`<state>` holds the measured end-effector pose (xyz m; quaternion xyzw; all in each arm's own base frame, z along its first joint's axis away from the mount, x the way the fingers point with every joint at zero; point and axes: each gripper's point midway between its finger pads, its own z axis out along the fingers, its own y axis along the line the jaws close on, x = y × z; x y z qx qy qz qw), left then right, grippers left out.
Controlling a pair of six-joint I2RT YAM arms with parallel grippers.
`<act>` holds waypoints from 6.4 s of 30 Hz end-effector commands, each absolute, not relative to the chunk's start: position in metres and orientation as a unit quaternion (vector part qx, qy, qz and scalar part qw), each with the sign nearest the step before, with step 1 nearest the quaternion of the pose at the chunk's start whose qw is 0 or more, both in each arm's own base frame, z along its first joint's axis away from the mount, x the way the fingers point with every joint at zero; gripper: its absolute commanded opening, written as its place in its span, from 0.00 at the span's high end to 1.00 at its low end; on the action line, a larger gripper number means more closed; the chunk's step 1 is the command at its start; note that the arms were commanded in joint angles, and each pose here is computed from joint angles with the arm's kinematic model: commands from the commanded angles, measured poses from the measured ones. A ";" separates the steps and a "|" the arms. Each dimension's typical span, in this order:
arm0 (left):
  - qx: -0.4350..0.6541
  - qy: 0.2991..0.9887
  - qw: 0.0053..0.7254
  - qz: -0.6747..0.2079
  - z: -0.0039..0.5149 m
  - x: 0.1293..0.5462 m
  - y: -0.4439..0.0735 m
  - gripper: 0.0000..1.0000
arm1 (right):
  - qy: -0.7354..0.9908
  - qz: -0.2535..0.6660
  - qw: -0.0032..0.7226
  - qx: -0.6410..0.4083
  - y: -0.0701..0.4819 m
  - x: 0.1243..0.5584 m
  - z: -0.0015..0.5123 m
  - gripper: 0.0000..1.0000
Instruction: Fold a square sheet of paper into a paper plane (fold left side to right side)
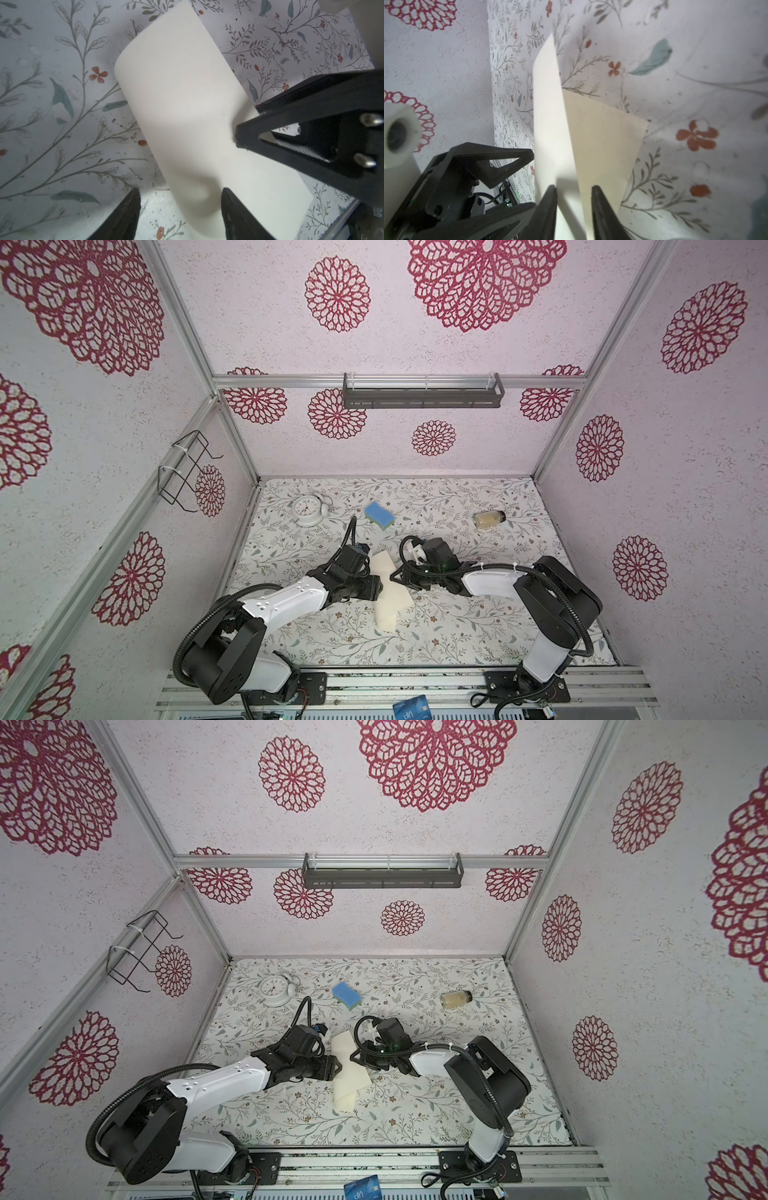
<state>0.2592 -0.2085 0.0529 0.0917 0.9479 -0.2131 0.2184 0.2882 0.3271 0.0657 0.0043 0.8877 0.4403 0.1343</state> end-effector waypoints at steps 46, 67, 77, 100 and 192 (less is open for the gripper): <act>-0.059 0.913 0.268 -0.302 0.066 0.248 -0.199 0.28 | 0.877 0.462 0.135 0.010 0.315 0.280 0.057 1.00; 0.004 0.947 0.164 -0.277 0.036 0.261 -0.233 0.35 | 0.871 0.475 0.127 0.016 0.317 0.275 0.056 0.90; 0.048 0.959 0.155 -0.232 0.031 0.260 -0.231 0.38 | 0.874 0.463 0.145 0.016 0.304 0.284 0.072 0.65; 0.139 0.953 0.182 -0.197 0.041 0.256 -0.248 0.38 | 0.910 0.399 0.103 0.039 0.269 0.290 0.027 1.00; 0.088 0.941 0.213 -0.249 0.065 0.271 -0.244 0.33 | 0.937 0.332 0.096 -0.045 0.275 0.263 -0.003 1.00</act>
